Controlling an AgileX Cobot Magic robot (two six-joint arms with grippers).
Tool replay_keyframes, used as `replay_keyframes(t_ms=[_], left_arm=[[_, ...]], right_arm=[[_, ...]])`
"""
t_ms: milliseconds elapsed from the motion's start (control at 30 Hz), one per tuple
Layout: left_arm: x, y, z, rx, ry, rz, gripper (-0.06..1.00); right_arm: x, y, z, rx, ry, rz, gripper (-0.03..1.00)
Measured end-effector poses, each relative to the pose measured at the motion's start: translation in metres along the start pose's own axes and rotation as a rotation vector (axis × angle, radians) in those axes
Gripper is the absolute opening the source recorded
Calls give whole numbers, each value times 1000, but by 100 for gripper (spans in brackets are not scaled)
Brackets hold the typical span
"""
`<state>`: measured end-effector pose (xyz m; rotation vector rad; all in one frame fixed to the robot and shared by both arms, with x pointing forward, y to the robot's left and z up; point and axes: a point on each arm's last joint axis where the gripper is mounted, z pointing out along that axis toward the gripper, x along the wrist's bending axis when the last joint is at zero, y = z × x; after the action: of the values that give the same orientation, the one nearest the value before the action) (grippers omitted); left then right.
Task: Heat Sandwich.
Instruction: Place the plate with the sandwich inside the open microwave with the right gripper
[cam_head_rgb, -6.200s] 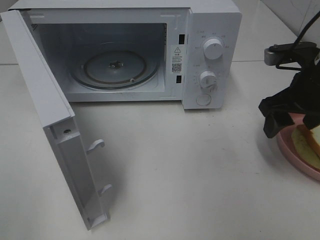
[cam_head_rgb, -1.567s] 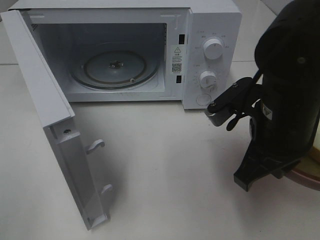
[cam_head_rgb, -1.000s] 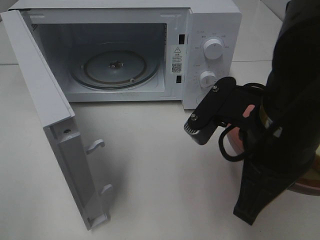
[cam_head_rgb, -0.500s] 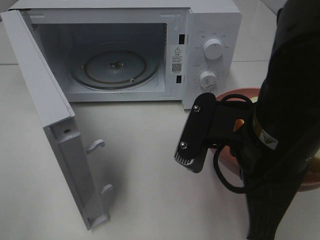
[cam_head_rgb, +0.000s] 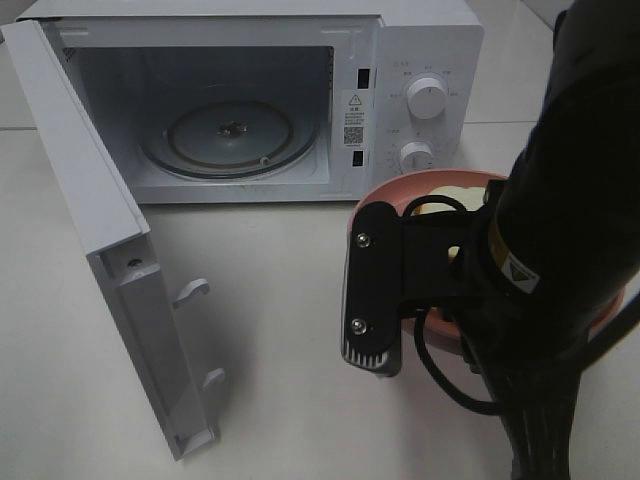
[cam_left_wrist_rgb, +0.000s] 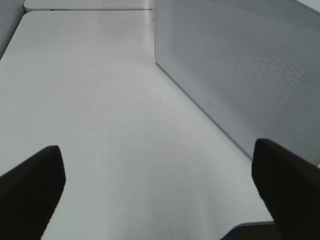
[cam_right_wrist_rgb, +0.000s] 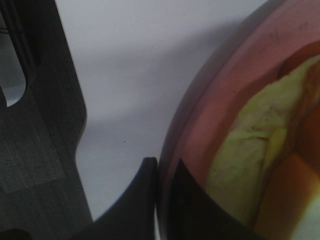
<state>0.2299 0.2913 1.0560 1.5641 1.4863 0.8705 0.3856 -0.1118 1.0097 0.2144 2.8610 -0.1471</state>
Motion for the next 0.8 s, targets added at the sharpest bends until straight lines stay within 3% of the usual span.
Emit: replay_keyframes(t_ms=[233, 700, 800], left_arm=[[0, 0, 0, 0, 0, 0, 96], [0, 0, 0, 0, 0, 0, 96], [0, 0, 0, 0, 0, 0, 96]], right_arm=[[-1, 5, 0, -51, -18, -198, 4], [-3, 14, 0, -156, -60, -279, 3], [-4, 15, 0, -157, -74, -352, 3]])
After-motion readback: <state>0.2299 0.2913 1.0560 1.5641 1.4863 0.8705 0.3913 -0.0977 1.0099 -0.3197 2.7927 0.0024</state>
